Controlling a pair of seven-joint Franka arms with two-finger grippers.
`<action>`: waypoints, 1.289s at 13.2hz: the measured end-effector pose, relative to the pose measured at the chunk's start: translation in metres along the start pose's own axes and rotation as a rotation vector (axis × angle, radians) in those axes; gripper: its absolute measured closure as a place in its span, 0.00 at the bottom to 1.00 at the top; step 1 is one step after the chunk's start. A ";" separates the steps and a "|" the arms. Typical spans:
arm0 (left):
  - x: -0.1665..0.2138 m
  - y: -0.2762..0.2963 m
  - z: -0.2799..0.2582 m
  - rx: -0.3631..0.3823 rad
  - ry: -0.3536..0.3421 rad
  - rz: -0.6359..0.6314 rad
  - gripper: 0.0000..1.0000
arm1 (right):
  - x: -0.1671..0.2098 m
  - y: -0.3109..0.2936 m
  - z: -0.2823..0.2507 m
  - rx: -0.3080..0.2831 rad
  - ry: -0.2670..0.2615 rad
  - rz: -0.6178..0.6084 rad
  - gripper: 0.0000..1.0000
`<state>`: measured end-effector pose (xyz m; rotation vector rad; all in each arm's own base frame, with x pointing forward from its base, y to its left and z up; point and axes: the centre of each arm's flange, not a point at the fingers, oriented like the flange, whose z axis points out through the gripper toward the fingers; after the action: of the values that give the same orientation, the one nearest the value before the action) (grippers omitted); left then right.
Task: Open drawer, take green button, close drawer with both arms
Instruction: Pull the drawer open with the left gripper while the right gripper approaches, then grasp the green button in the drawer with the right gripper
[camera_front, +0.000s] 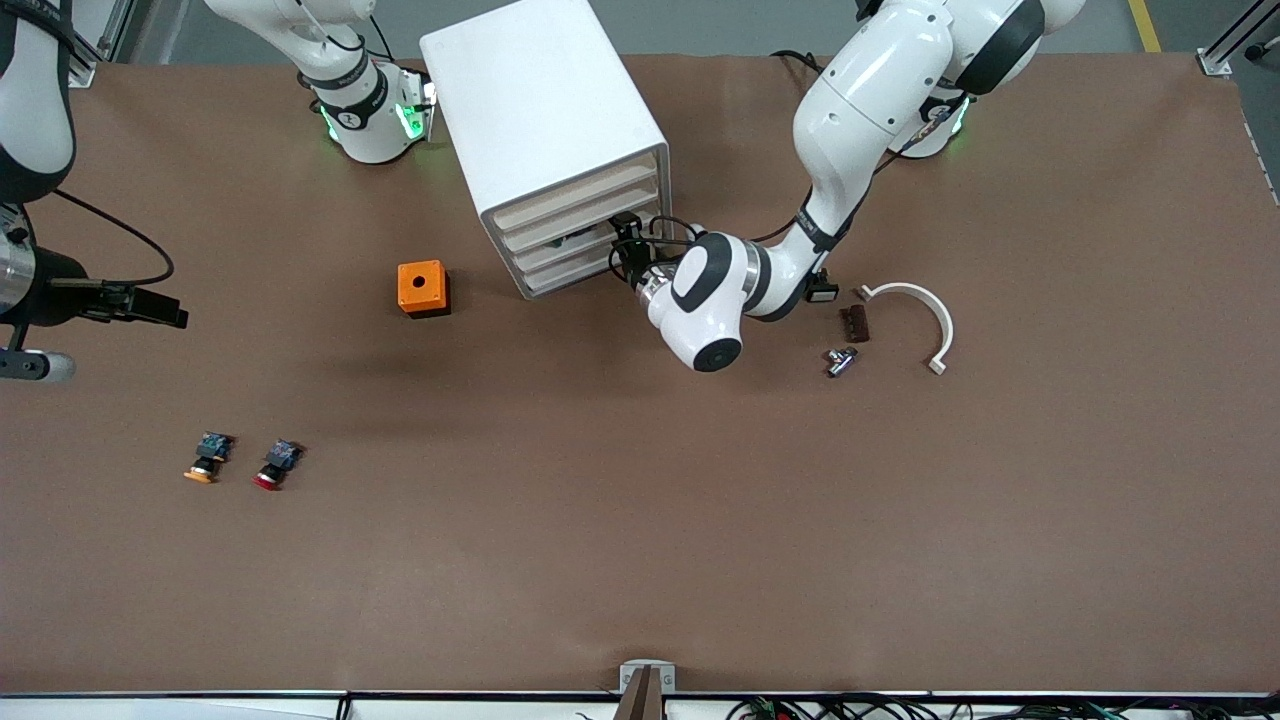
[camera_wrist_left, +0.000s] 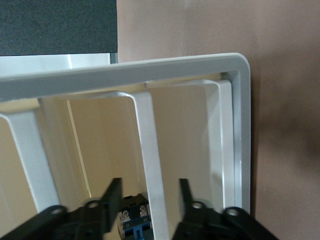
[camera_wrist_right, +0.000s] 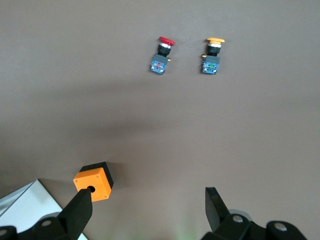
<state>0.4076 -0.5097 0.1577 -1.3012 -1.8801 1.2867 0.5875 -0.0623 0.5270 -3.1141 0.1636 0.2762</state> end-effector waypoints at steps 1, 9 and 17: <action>0.001 0.002 0.003 0.004 0.004 -0.003 0.70 | 0.001 0.002 -0.002 0.000 0.004 0.008 0.00; -0.001 0.011 -0.031 -0.043 -0.011 -0.011 0.86 | -0.007 -0.085 -0.008 0.013 -0.001 0.435 0.00; 0.009 0.045 -0.134 -0.197 -0.129 0.048 0.81 | -0.065 -0.326 0.040 0.018 0.085 0.667 0.00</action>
<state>0.5310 -0.4427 0.1727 -1.3982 -2.1225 1.2622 0.5516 0.2695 0.5000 -2.9396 1.1936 0.1368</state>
